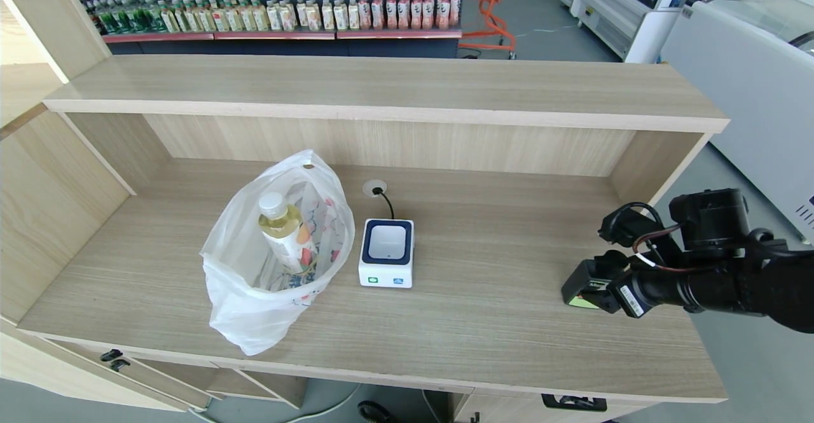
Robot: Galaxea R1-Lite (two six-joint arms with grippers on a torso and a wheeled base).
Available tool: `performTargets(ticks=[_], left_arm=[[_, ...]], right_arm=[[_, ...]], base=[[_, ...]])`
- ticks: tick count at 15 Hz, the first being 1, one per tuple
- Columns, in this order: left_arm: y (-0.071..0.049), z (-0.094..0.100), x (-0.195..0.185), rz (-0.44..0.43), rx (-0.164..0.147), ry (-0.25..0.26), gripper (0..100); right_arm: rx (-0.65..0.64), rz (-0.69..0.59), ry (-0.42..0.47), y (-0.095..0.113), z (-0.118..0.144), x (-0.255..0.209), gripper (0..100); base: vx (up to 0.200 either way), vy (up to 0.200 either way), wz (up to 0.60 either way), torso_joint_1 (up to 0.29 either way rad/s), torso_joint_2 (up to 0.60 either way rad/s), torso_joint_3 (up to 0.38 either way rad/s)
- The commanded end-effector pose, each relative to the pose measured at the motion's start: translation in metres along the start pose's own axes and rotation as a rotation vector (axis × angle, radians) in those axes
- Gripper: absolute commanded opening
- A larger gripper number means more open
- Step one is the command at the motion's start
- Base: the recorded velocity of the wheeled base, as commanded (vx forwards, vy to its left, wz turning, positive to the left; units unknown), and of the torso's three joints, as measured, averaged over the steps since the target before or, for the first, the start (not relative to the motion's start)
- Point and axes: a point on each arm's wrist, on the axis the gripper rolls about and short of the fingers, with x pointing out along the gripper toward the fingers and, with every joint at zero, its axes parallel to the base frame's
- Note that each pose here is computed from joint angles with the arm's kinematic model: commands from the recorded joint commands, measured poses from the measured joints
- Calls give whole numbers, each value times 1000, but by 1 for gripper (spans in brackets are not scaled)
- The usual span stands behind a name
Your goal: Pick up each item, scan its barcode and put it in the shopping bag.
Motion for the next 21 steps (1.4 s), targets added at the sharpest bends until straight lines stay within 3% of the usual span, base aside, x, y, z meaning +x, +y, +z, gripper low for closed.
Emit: performTargets(ticks=[1,6,7,13,15,18,20,21], left_arm=[[0,0,0,0,0,1,100],[0,0,0,0,0,0,100],[0,0,0,0,0,1,100],[0,0,0,0,0,1,100],[0,0,0,0,0,0,100],[0,0,0,0,0,0,100],[0,0,0,1,0,0,100],[0,0,0,0,0,1,100]], right_arm=[[-9,21,10,4,0,12,100],[-27,36,-14,11,10,26,100],[-31,42,-12,13,10,27,0],[-46,62,-16,21,12,29,0],[-47,12,-137,16,28,7,0],[-63,-81,-288,10,23,-58,0],[-226,-177,-346,18,-14,-90,0],[-362,-250,-407,20,-19,-97,0]], base=[[0,0,0,0,0,0],[0,0,0,0,0,0],[0,0,0,0,0,0],[0,0,0,0,0,0],[0,0,0,0,0,0],[0,0,0,0,0,0],[0,0,0,0,0,0],[0,0,0,0,0,0]])
